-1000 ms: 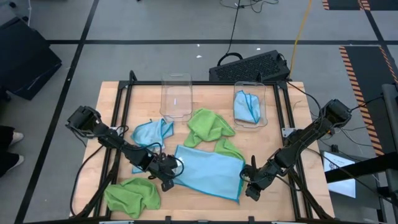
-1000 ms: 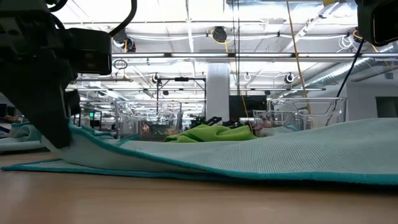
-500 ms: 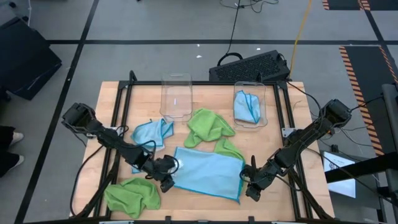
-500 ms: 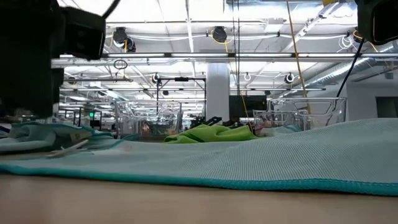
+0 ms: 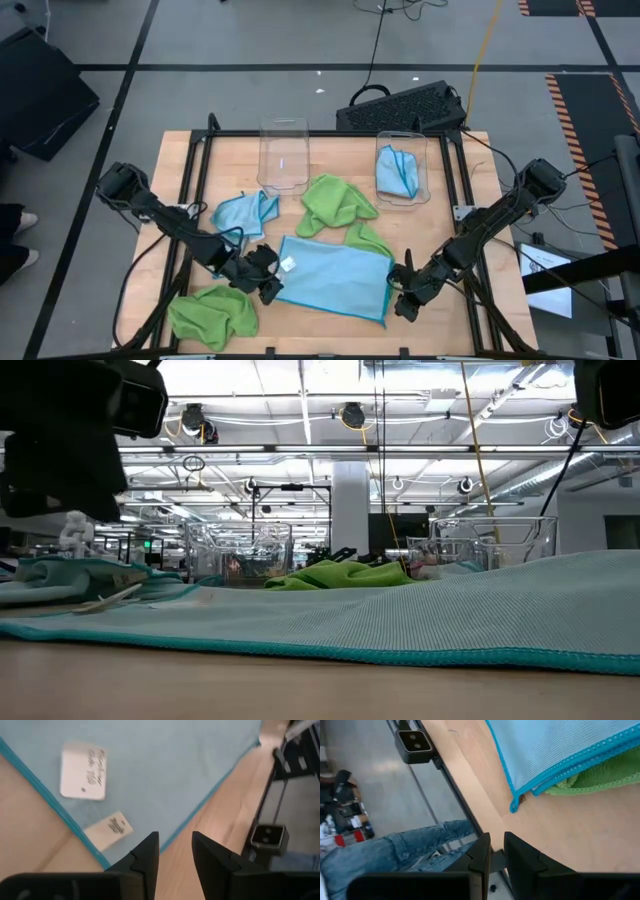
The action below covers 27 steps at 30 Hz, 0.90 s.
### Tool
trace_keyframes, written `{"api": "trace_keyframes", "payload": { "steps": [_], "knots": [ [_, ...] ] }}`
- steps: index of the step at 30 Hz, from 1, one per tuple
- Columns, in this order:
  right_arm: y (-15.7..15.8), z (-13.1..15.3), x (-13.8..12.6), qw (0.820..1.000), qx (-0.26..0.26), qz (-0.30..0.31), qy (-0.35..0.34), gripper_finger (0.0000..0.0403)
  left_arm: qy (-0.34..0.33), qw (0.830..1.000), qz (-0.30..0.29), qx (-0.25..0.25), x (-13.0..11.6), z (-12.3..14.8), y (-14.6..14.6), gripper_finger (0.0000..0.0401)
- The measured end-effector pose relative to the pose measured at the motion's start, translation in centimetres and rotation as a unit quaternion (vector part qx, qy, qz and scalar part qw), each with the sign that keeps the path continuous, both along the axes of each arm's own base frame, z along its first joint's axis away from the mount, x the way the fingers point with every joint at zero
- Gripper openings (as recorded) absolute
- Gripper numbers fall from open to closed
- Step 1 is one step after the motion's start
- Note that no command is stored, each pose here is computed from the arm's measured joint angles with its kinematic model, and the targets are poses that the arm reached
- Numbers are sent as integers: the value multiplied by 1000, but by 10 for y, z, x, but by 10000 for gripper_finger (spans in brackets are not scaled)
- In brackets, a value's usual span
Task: Fold microfiber towels
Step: Fold the right blue microfiber towel
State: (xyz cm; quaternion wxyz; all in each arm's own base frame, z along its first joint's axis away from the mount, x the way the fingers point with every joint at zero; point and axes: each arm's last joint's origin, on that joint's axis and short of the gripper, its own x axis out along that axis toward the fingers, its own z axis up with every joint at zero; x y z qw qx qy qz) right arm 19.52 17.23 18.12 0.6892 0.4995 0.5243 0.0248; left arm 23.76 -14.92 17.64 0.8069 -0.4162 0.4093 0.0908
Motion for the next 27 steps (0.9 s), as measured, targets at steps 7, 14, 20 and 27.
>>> {"api": "trace_keyframes", "payload": {
  "steps": [7,14,20,27],
  "knots": [
    [-6,18,-3,998,12,-44,-37,50,-13,1000,26,-3,7,2,9,120],
    [-25,36,-6,989,-14,-119,-85,50,-33,998,-48,39,28,30,16,121],
    [-54,39,-10,985,-76,-143,-67,50,38,996,-57,52,39,43,48,141],
    [-88,41,-15,981,-137,-129,-42,50,113,993,-27,21,42,37,103,246]
  ]
}}
